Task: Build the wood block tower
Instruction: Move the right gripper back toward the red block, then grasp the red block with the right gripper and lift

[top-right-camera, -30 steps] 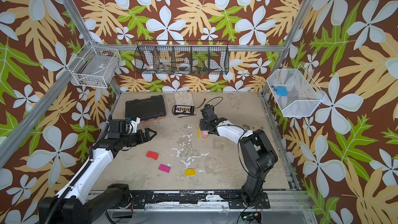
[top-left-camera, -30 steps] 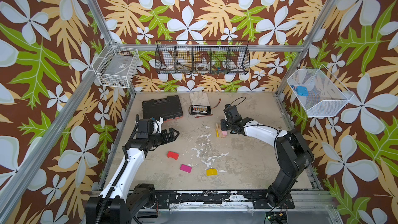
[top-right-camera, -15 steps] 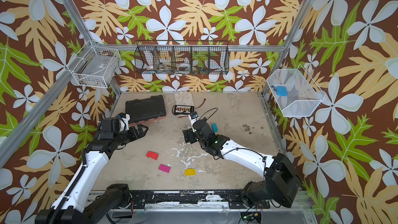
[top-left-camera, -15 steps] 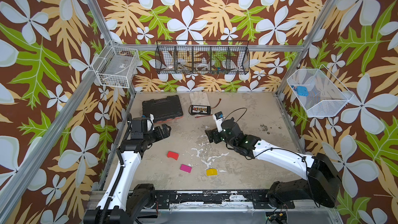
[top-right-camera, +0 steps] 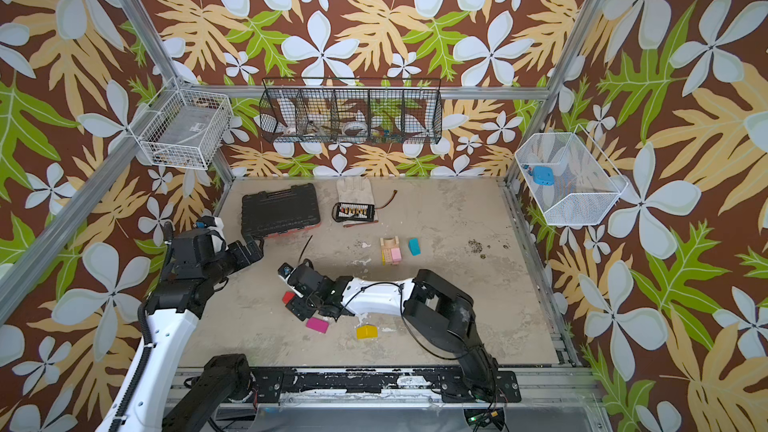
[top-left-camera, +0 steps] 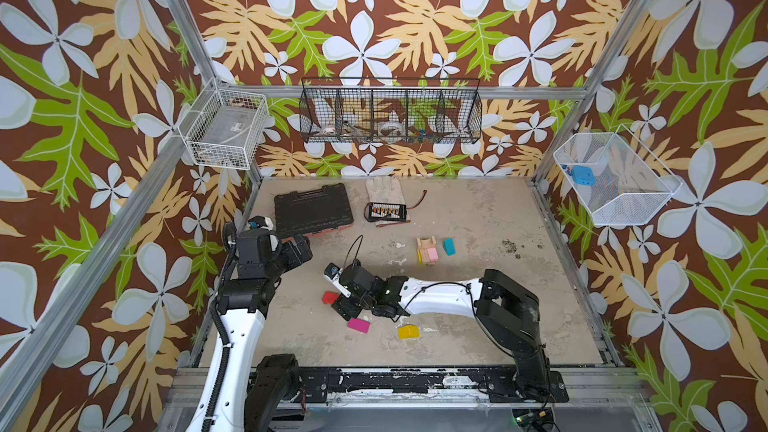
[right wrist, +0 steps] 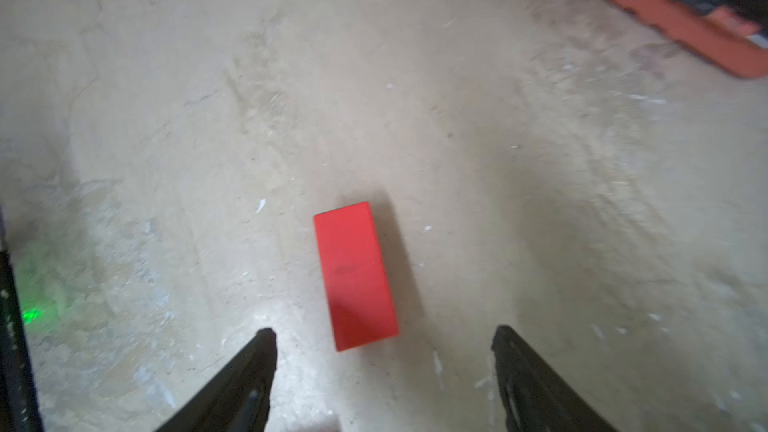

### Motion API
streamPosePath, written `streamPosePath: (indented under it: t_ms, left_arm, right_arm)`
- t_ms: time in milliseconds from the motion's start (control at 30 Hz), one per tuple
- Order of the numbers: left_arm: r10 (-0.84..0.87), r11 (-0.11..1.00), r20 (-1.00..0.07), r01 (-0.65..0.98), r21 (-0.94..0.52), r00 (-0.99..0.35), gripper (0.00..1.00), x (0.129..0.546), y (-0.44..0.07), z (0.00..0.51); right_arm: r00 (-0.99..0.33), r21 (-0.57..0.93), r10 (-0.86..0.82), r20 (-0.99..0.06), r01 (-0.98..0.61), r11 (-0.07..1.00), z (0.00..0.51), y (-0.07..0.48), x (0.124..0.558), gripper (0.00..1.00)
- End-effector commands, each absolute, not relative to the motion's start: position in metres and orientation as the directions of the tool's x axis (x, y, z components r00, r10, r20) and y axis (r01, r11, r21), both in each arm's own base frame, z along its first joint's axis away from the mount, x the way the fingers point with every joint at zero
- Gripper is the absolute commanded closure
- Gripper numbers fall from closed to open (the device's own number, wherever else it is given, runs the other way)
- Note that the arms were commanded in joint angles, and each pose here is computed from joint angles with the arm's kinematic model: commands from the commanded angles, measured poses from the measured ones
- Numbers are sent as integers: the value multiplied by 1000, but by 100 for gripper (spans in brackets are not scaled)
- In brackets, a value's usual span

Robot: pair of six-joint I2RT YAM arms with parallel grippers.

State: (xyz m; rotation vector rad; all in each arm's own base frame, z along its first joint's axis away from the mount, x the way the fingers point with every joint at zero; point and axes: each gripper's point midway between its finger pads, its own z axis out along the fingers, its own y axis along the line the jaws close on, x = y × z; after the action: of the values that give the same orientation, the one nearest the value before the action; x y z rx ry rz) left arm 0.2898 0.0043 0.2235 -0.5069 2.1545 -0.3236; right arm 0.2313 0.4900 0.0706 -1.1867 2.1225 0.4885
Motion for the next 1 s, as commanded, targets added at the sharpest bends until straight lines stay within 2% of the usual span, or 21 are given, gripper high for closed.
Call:
streamPosePath:
  t_ms: [0,200,333,433,667,800,933,967]
  left_arm:
    - [-465,885,-707,-248,-395,-533,0,289,7,224]
    - [-464,885,-708,-241,-398,-532,0,288,5,225]
    - [-463,885,-710,-238,-400,-531,0,288,5,226]
    - [-462,886,-710,-236,-400,-531,0,288,5,226]
    - [-463,885,-710,-236,-401,-531,0,288,5,226]
    - [-462,886,-712,-233,-401,-529,0,288,4,227]
    - [-462,886,-711,-233,-402,-530,0,288,4,227]
    - [-463,885,-708,-231,-404,-533,0,288,3,226]
  right_arm:
    - [-372,23,-657,-656,-880,475,58,497,223,19]
    - [-377,12,-695,-612,-883,469,40,503,223,27]
    - [-380,3,-713,-590,-883,469,32,504,225,38]
    - [-380,-5,-722,-578,-883,469,28,504,225,51]
    - [-377,-18,-729,-571,-882,471,29,500,226,70]
    - [-374,-20,-719,-586,-880,474,37,493,227,77]
    - [-391,-23,-684,-615,-859,511,59,467,238,86]
    - [-469,8,-580,-666,-782,624,96,406,262,92]
